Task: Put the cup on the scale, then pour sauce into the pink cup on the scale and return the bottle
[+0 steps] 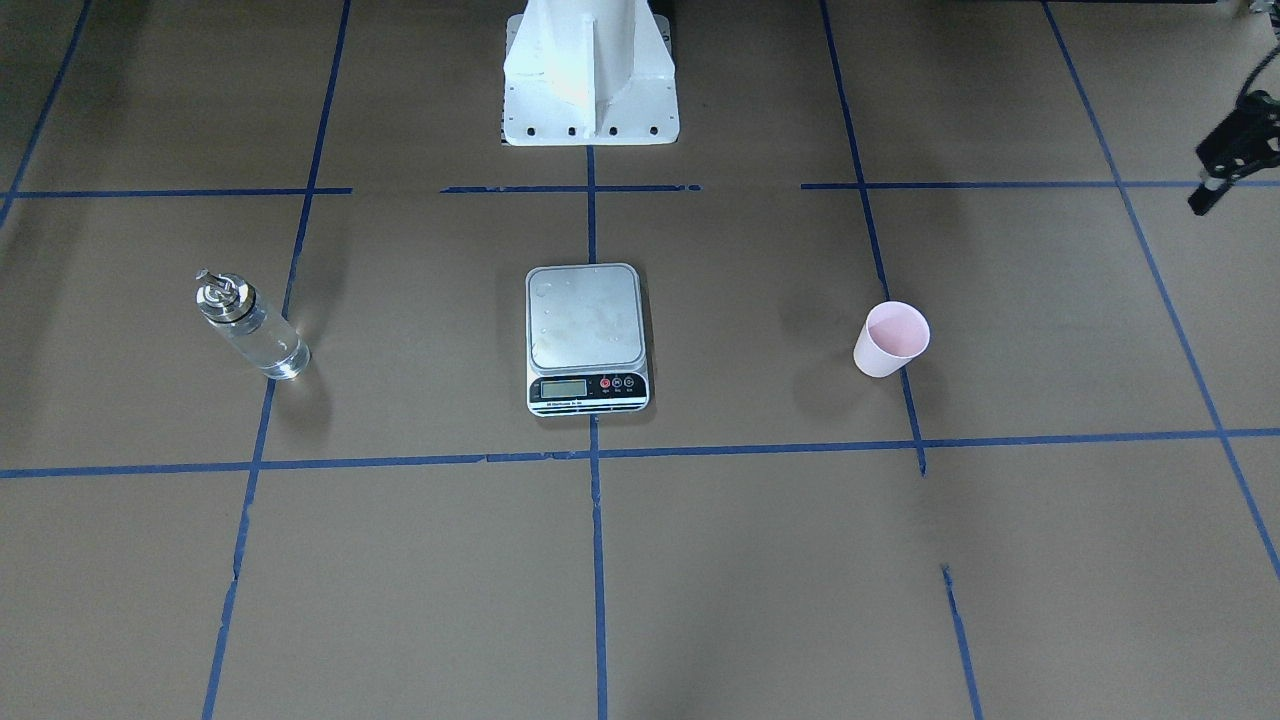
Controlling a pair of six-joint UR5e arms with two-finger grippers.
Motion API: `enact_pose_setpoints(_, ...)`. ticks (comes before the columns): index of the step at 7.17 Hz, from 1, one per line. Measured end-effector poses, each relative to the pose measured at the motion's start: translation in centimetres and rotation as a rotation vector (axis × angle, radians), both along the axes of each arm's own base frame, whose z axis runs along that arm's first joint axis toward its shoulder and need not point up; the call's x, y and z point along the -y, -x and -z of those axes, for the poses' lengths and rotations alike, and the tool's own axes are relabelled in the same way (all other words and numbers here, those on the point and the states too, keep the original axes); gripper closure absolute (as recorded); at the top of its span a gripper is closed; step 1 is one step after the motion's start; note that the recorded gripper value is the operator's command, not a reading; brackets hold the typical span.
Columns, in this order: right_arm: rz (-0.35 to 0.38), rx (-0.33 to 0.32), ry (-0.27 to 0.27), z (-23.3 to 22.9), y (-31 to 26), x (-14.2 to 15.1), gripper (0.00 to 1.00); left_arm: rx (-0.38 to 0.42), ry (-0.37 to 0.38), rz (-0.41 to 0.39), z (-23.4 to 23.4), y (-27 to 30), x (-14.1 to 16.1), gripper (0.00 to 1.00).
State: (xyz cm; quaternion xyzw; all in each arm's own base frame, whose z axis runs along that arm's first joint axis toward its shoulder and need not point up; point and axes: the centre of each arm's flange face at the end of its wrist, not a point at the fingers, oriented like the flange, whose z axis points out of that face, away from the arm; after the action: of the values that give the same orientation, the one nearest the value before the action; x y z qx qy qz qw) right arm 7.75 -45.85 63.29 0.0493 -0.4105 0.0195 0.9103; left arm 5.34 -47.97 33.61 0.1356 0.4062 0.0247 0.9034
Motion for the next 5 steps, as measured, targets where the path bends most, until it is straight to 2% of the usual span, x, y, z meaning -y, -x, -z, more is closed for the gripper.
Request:
enact_pose_setpoints(1,0.0,0.0,-0.005,0.2,0.0,0.1,0.0,-0.038,-0.027,-0.042,2.8,-4.1,-0.1,0.0)
enact_pose_setpoints(3,0.0,-0.001,-0.014,0.7,0.0,0.2,0.0,-0.079,-0.033,-0.134,3.5,-13.1,0.3,0.0)
enact_pose_setpoints(5,0.001,-0.001,-0.017,0.8,0.0,0.2,0.0,-0.092,0.077,-0.118,1.9,-18.5,0.7,0.0)
